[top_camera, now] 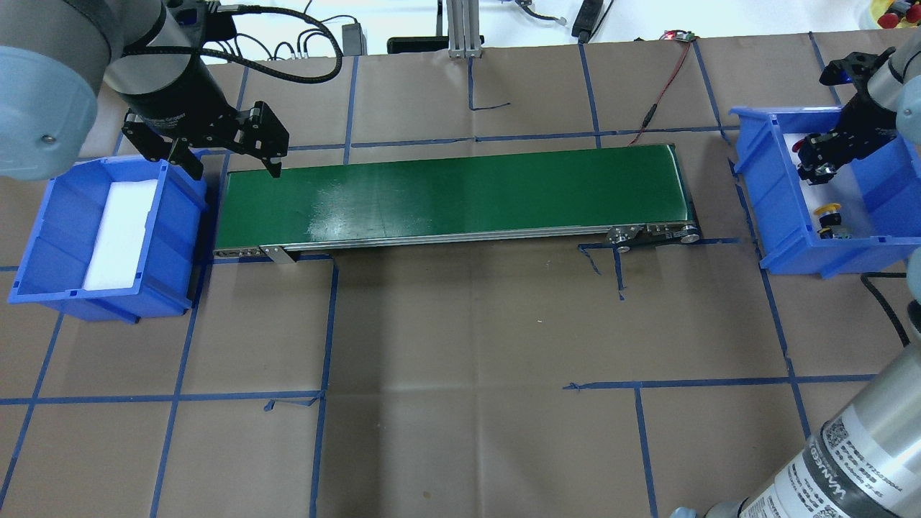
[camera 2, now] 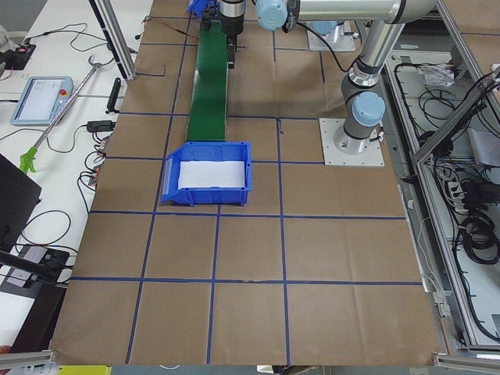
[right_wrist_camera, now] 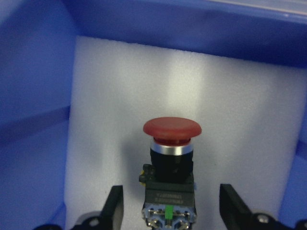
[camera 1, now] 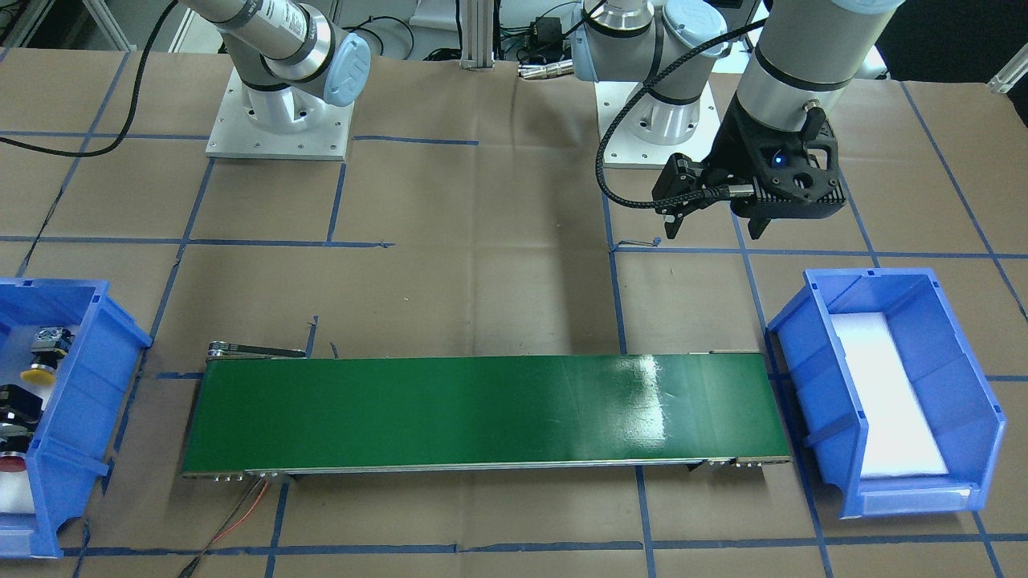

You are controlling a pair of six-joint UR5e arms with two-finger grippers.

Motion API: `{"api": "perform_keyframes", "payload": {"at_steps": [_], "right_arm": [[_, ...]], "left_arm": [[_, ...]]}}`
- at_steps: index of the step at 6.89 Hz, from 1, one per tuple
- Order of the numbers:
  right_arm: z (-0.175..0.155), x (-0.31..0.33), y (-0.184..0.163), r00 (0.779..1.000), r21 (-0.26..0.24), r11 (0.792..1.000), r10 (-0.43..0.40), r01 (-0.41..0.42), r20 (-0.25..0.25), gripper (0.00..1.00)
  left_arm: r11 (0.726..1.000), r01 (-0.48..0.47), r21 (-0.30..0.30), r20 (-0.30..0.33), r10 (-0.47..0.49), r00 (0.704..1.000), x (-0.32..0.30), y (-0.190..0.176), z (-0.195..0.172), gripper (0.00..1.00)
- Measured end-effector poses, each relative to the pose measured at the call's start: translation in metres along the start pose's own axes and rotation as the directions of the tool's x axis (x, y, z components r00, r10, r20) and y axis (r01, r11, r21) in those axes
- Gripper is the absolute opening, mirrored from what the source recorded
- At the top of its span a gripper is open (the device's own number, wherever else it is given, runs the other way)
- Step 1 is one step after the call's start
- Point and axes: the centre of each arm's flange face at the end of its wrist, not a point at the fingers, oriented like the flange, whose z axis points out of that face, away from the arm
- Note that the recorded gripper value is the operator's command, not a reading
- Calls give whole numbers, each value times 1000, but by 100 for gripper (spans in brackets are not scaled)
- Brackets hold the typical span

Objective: Transport two buttons from left to right
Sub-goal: 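Open the right gripper and lift it out of the bin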

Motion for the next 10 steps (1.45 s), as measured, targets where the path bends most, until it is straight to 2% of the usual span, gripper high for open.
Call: {"api": "perform_keyframes", "payload": {"at_steps": [2, 3, 4, 5, 6, 7, 8, 9, 10], "right_arm": [[-22, -3, -3, 1000, 28, 1000, -2, 3, -20, 99], [-52, -7, -2, 999, 59, 998, -5, 8, -46, 99], [-96, -15, 4, 997, 109, 994, -6, 16, -83, 100], [-145, -38, 9, 997, 194, 980, -21, 37, -80, 100], [-186, -76, 10, 997, 293, 953, -68, 72, -25, 100], [-219, -116, 18, 995, 333, 940, -91, 77, 28, 100], [-239, -155, 30, 996, 300, 954, -35, 9, 82, 100], [-248, -195, 44, 992, 221, 971, 72, -94, 105, 100], [-253, -235, 61, 985, 152, 975, 153, -163, 76, 100]], "left_arm": [[1000, 0, 0, 0, 0, 1000, 0, 0, 0, 100], [1000, 0, 0, 0, 0, 1000, 0, 0, 0, 100], [1000, 0, 0, 0, 0, 1000, 0, 0, 0, 100], [1000, 0, 0, 0, 0, 1000, 0, 0, 0, 100], [1000, 0, -1, 0, 0, 1000, 0, 0, 0, 100], [1000, 0, -1, 0, 0, 1000, 0, 0, 1, 100], [1000, 0, -2, 0, 0, 1000, 0, -1, 1, 100], [1000, 0, -3, 0, 0, 1000, 0, -1, 2, 100], [1000, 0, -4, 0, 0, 1000, 0, -1, 2, 100]]}}
